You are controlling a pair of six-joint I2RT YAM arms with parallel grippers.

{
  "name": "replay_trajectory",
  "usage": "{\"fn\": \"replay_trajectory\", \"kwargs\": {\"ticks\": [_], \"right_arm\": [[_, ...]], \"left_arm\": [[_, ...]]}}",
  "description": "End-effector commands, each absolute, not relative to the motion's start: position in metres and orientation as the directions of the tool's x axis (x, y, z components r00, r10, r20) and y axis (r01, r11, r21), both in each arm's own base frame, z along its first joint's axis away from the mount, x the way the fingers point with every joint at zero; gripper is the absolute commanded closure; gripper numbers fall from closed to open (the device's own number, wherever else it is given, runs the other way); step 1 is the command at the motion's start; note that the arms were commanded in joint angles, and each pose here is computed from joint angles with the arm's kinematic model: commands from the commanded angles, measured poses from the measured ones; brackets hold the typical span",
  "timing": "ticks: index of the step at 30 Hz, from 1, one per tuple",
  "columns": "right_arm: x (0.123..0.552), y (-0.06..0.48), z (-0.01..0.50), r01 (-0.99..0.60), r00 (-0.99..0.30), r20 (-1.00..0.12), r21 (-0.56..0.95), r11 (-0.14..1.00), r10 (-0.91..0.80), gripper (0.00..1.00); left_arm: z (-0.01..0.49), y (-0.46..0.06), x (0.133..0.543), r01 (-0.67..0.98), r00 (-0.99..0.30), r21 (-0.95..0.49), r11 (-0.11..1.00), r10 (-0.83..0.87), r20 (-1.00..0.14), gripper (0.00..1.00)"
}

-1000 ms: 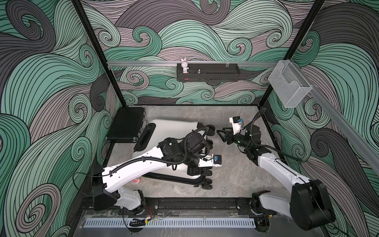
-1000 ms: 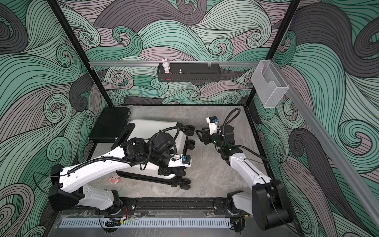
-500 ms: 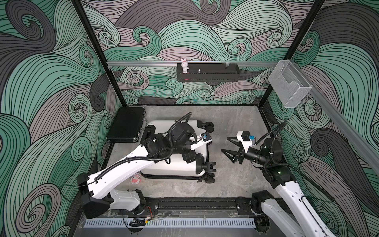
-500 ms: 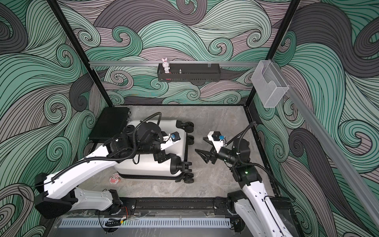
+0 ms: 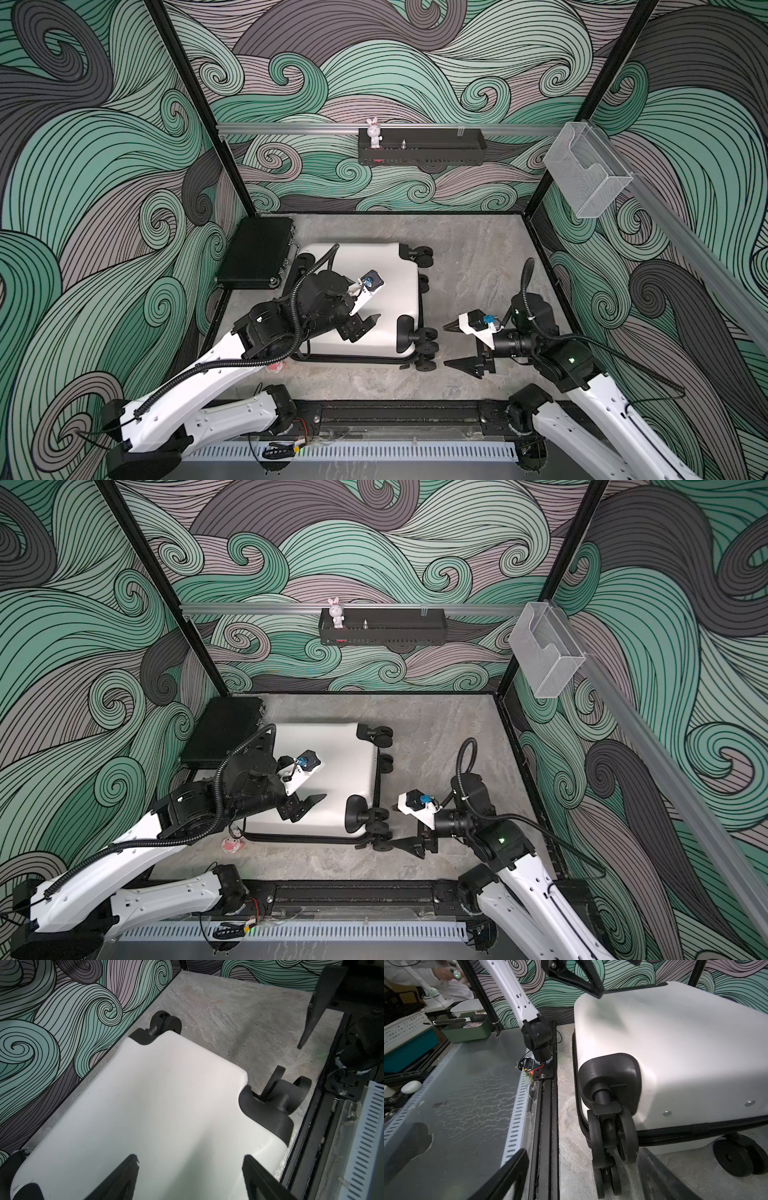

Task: Open the suitcase zippers
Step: Place the suitcase at the center of the board, then open the suitcase at the center of the board.

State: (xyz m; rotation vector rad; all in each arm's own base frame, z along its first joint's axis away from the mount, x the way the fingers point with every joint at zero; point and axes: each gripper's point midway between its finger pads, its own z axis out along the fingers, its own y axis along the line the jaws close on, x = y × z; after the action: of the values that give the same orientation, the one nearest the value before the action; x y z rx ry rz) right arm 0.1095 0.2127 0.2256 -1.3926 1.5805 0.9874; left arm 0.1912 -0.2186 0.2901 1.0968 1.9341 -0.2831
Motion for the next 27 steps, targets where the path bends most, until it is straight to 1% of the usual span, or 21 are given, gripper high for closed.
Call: {"fn": "replay_trajectory", "kwargs": {"ticks": [1,10,14,15,16,19,20,21,23,25,27], "right_arm": [[0.124,0.218,0.210,-0.993,-0.051,-0.898,-0.003,0.122,-0.437,0.18],[0.150,0.244,0.182,-0.991,0.005,-0.875,-0.069,0.114,-0.484,0.18],[0.153,0.255,0.173,-0.994,0.001,-0.868,-0.054,0.092,-0.497,0.22],[0.153,0.256,0.173,-0.995,-0.003,-0.868,-0.048,0.089,-0.496,0.26],[0.153,0.257,0.174,-0.995,-0.006,-0.870,-0.042,0.087,-0.493,0.33],[0.157,0.259,0.187,-0.994,-0.015,-0.879,-0.039,0.104,-0.476,0.60],[0.158,0.260,0.193,-0.993,-0.024,-0.885,-0.034,0.117,-0.466,0.68],[0.161,0.260,0.201,-0.990,-0.031,-0.892,-0.034,0.134,-0.452,0.72],[0.170,0.260,0.225,-0.980,-0.067,-0.912,-0.016,0.198,-0.406,0.76],[0.185,0.259,0.252,-0.956,-0.123,-0.930,0.018,0.292,-0.345,0.78],[0.198,0.258,0.277,-0.936,-0.149,-0.944,0.039,0.349,-0.295,0.81]], "left_arm": [[0.296,-0.217,0.194,0.762,-0.254,0.180,0.622,0.542,-0.801,0.18],[0.293,-0.222,0.193,0.772,-0.259,0.157,0.616,0.531,-0.807,0.18],[0.291,-0.222,0.194,0.771,-0.263,0.157,0.617,0.534,-0.804,0.18],[0.291,-0.222,0.193,0.772,-0.263,0.157,0.616,0.533,-0.804,0.18],[0.290,-0.222,0.193,0.772,-0.263,0.157,0.616,0.535,-0.803,0.18],[0.288,-0.220,0.190,0.780,-0.258,0.166,0.603,0.552,-0.793,0.20],[0.288,-0.220,0.188,0.790,-0.251,0.169,0.589,0.562,-0.788,0.20],[0.289,-0.220,0.185,0.799,-0.241,0.171,0.577,0.567,-0.788,0.20],[0.292,-0.221,0.175,0.835,-0.206,0.166,0.525,0.578,-0.790,0.20],[0.296,-0.223,0.163,0.867,-0.167,0.161,0.471,0.580,-0.798,0.21],[0.301,-0.222,0.154,0.889,-0.129,0.164,0.428,0.578,-0.806,0.22]]}}
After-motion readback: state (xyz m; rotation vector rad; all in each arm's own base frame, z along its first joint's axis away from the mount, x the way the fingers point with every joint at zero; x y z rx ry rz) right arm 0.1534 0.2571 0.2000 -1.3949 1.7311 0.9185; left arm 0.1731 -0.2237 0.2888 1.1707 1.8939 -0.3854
